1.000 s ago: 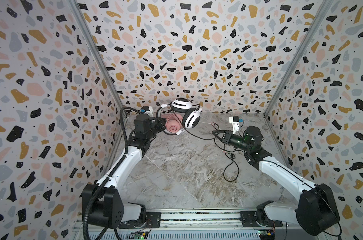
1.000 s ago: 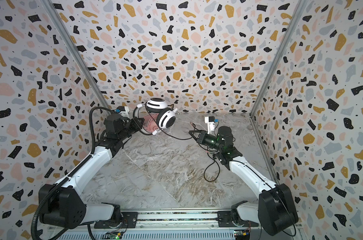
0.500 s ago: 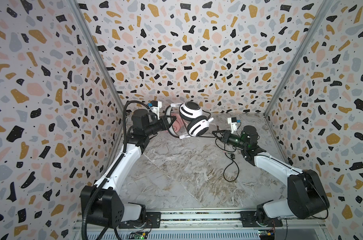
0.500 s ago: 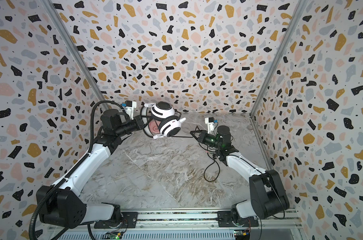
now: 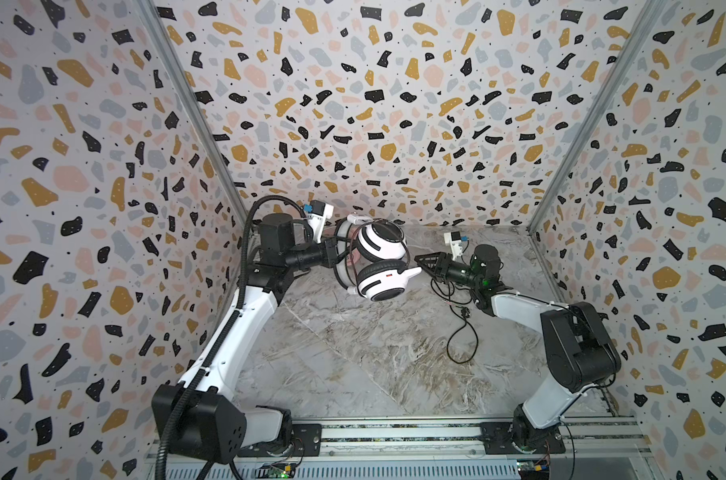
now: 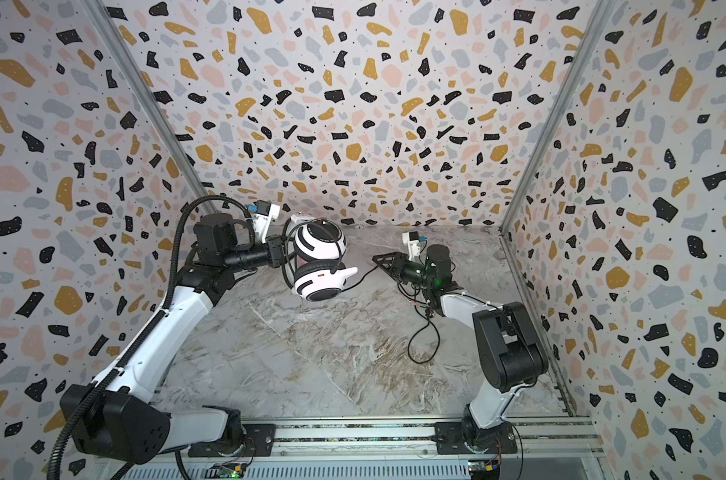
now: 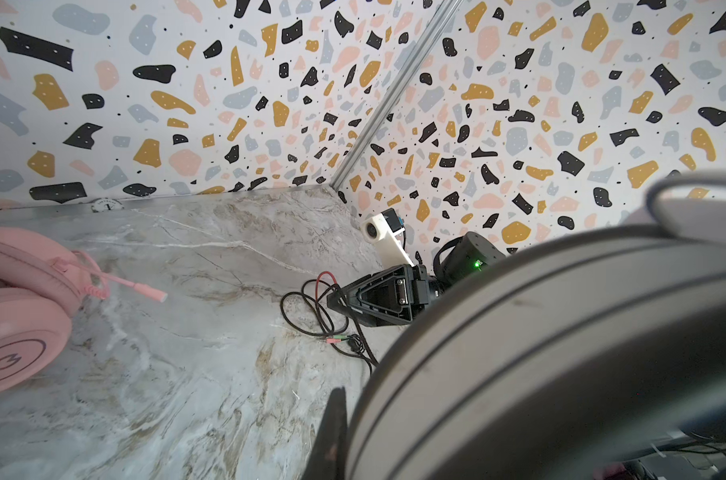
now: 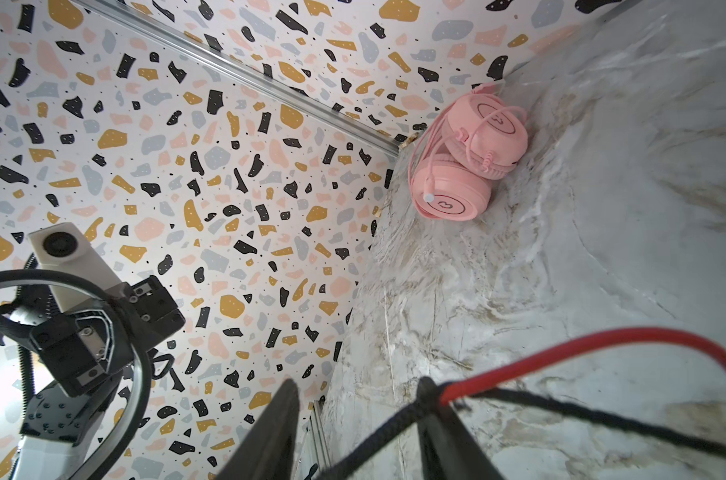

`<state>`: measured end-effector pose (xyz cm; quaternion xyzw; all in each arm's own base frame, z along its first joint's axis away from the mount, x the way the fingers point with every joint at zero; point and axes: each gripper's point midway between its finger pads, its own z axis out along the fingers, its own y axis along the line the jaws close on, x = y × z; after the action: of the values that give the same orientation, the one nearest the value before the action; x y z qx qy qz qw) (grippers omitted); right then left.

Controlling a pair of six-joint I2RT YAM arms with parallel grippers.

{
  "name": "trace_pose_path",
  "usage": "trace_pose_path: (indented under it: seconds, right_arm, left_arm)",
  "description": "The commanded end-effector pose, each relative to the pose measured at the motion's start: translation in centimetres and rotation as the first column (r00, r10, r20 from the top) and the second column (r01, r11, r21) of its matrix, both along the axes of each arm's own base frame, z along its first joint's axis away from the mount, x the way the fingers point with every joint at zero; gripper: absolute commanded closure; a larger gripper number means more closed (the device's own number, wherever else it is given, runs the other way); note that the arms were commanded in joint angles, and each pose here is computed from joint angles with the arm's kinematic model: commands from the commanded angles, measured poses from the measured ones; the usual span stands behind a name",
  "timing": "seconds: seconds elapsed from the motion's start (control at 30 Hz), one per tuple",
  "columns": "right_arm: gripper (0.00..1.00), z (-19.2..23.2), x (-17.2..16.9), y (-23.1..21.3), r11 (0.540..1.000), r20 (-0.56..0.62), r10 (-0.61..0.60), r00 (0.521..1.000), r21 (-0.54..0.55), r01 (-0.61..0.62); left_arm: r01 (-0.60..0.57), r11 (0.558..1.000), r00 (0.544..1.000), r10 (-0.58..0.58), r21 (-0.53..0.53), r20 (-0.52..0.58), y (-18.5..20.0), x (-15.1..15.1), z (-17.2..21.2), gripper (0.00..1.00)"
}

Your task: Wrap the headphones

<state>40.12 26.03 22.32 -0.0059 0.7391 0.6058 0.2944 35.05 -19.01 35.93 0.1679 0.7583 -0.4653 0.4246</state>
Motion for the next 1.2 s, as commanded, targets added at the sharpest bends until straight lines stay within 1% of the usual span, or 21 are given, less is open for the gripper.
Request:
trace_pose_path:
  seconds: [0.0, 0.07, 0.17, 0.33, 0.43, 0.53, 0.6, 0.77, 0.87, 0.93, 1.0, 1.1, 1.17]
  right_arm:
    - [0.48, -1.0, 0.7, -0.9, 0.999, -0.013, -0.045, 0.999, -0.018, 0.045]
    - [0.46, -2.2, 1.4, -1.4, 0.998, -0.057, -0.058, 0.997, 0.013, 0.059]
    - [0.43, -2.8, 1.6, -1.0, 0.995, -0.106, -0.03, 0.994, 0.089, 0.04]
    - [0.37, -4.6, 2.0, -0.1, 0.989, -0.197, -0.021, 0.98, 0.143, 0.05]
    - [0.36, -5.4, 2.0, 0.8, 0.984, -0.23, -0.004, 0.973, 0.173, 0.045]
    - [0.36, -6.1, 1.3, 1.6, 0.986, -0.246, 0.013, 0.969, 0.166, 0.029]
    - [0.36, -7.2, 0.6, 1.3, 0.99, -0.273, -0.011, 0.962, 0.136, 0.049]
    - [0.35, -8.6, -1.4, -1.7, 0.992, -0.293, -0.083, 0.952, 0.064, 0.107]
    - [0.36, -10.0, -2.2, -4.4, 0.985, -0.29, -0.17, 0.942, -0.066, 0.158]
    - [0.35, -11.0, -2.4, -6.4, 0.96, -0.262, -0.244, 0.934, -0.199, 0.195]
    - [0.35, -11.9, -2.9, -8.0, 0.935, -0.247, -0.292, 0.924, -0.278, 0.221]
    - [0.35, -13.4, -3.4, -9.2, 0.907, -0.248, -0.325, 0.912, -0.354, 0.227]
    - [0.36, -14.2, -3.8, -9.4, 0.902, -0.262, -0.328, 0.908, -0.373, 0.218]
  left_arm:
    - [0.046, 0.998, 0.992, -0.042, -0.036, 0.118, -0.2, -1.2, 4.7, 1.0]
    - [0.051, 0.997, 0.991, -0.044, -0.052, 0.126, -0.3, -1.2, 5.5, 1.0]
    - [0.047, 0.997, 0.99, -0.039, -0.064, 0.132, -0.3, -1.1, 6.4, 1.0]
    - [0.042, 0.996, 0.988, -0.029, -0.083, 0.153, -0.2, -1.3, 8.1, 1.0]
    - [0.033, 0.995, 0.988, -0.018, -0.098, 0.152, -0.1, -1.2, 8.7, 1.0]
    - [0.014, 0.995, 0.988, 0.001, -0.096, 0.152, 0.0, -0.9, 9.2, 1.0]
    - [0.002, 0.995, 0.988, 0.012, -0.095, 0.153, 0.1, -0.6, 9.6, 1.0]
    - [-0.02, 0.995, 0.987, 0.035, -0.098, 0.155, 0.3, -0.2, 10.3, 1.0]
    - [-0.019, 0.994, 0.988, 0.035, -0.105, 0.153, 0.3, 0.0, 10.7, 1.0]
    - [-0.013, 0.993, 0.987, 0.031, -0.113, 0.16, 0.2, -0.1, 11.2, 1.0]
    - [-0.007, 0.993, 0.985, 0.028, -0.12, 0.169, 0.2, -0.2, 11.8, 1.0]
    - [-0.005, 0.992, 0.983, 0.028, -0.126, 0.182, 0.2, -0.2, 12.5, 1.0]
    - [0.0, 0.992, 0.982, 0.025, -0.129, 0.187, 0.2, -0.3, 12.7, 1.0]
